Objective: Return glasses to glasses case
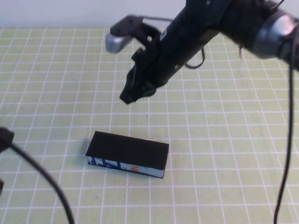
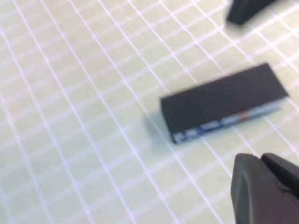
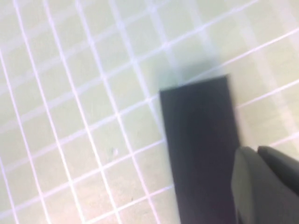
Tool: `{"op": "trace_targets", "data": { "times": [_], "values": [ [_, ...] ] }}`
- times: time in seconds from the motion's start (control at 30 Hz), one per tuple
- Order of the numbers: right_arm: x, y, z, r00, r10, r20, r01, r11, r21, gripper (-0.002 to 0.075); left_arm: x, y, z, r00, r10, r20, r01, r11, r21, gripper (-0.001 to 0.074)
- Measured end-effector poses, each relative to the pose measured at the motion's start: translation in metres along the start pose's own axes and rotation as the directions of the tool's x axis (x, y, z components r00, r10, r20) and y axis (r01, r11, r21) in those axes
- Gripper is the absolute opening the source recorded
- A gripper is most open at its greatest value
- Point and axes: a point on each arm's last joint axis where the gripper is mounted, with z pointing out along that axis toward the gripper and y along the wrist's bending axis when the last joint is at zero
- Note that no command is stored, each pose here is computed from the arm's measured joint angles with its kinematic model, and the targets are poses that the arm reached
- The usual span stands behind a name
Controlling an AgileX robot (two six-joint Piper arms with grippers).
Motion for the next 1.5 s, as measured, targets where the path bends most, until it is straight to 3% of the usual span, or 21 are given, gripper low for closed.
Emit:
{"op": "trace_targets", "data": {
  "times": [0.13,0.27,0.4,0.53,0.77,0.93,1.1,1.5],
  "values": [
    [-0.011,0.024,-0.068,0.993,0.046,0.108,-0.062,0.986,0.153,-0.0017,0.040,-0.014,-0.009,0.998,-0.049,0.028,0.048,0.998,0.047,-0.0003],
    [-0.008,0.051,-0.138,0.977,0.043,0.209,-0.111,0.939,0.325,-0.0017,0.077,-0.027,-0.014,0.988,-0.110,0.105,0.101,0.991,0.085,-0.0003],
    [0.007,0.079,-0.199,0.959,0.024,0.283,-0.158,0.872,0.463,-0.0017,0.094,-0.034,-0.025,0.943,-0.160,0.293,0.134,0.985,0.108,-0.0003],
    [0.032,0.099,-0.229,0.945,0.023,0.326,-0.202,0.825,0.528,-0.0017,0.102,-0.034,-0.028,0.887,-0.173,0.427,0.147,0.985,0.095,-0.0003],
    [0.091,0.116,-0.229,0.905,-0.024,0.424,-0.254,0.770,0.586,-0.0017,0.110,-0.032,-0.014,0.886,-0.168,0.432,0.153,0.986,0.070,-0.0003],
    [0.150,0.130,-0.213,0.815,-0.148,0.560,-0.283,0.741,0.609,-0.0018,0.114,-0.032,-0.009,0.892,-0.172,0.418,0.158,0.985,0.070,-0.0003],
    [0.207,0.145,-0.192,0.738,-0.230,0.635,-0.284,0.746,0.602,-0.0017,0.113,-0.032,-0.009,0.891,-0.170,0.420,0.157,0.985,0.067,-0.0003],
    [0.296,0.159,-0.148,0.718,-0.167,0.676,-0.336,0.767,0.546,-0.0017,0.111,-0.031,-0.010,0.877,-0.167,0.451,0.158,0.986,0.057,-0.0003]
  ]
}}
